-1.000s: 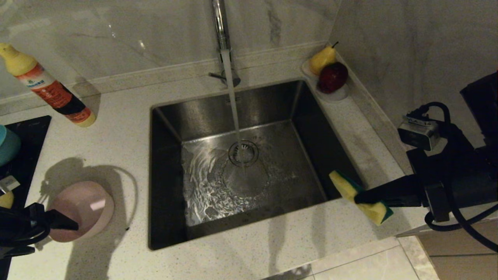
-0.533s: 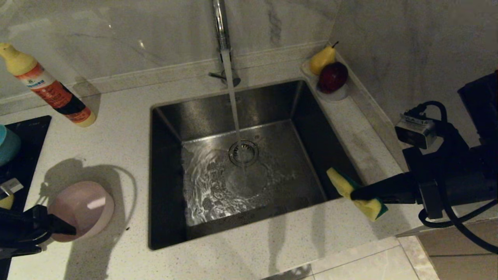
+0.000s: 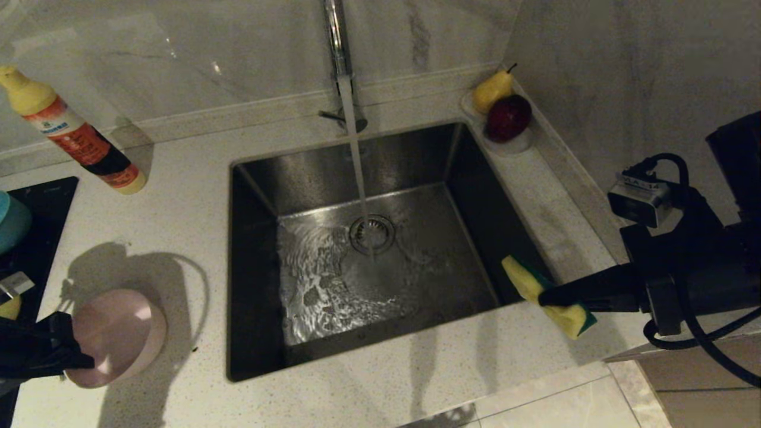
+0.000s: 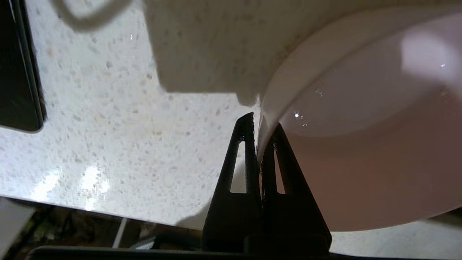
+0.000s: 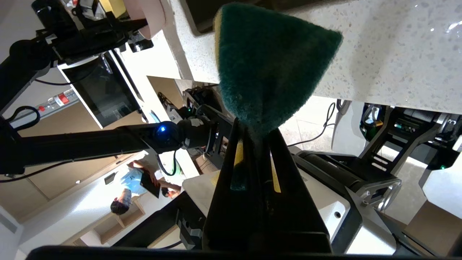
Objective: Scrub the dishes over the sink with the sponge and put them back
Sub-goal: Wash the bowl
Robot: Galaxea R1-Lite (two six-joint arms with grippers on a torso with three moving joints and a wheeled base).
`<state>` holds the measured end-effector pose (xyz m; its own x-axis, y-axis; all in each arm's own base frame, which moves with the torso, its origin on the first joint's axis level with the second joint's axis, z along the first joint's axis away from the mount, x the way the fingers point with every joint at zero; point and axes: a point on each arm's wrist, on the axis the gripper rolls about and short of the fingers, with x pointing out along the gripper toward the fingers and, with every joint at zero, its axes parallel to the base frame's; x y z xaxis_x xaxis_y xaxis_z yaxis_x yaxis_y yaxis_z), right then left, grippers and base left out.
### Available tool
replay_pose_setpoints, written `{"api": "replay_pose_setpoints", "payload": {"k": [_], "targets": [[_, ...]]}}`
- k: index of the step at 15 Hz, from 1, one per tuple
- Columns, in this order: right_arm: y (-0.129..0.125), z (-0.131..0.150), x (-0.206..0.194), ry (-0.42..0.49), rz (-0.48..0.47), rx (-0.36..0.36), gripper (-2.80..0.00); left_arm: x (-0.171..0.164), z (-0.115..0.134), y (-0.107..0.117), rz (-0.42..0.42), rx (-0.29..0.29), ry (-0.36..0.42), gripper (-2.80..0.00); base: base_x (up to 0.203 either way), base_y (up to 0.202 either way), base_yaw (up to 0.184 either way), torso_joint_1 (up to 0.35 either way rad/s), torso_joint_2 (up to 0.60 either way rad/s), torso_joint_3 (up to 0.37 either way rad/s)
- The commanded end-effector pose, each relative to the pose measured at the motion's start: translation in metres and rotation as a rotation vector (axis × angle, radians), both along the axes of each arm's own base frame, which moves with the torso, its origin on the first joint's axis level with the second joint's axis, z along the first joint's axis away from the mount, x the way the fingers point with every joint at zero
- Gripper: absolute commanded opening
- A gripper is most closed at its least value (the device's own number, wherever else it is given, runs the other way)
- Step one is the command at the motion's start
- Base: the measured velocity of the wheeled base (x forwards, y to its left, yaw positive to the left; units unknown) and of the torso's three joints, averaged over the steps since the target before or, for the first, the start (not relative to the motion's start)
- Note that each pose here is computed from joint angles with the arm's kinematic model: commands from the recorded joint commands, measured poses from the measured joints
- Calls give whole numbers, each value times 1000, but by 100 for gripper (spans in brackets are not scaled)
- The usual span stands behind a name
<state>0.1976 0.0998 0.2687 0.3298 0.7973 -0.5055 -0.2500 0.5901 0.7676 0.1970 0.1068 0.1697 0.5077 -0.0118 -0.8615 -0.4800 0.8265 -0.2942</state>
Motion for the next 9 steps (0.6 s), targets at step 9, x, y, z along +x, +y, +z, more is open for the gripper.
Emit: {"api": "replay_pose_setpoints", "payload": {"k": [9], "targets": [[-2, -1, -7, 8, 4, 3, -280, -13, 79, -28, 52, -42, -316, -280, 0, 0, 0, 0, 0, 0]]}}
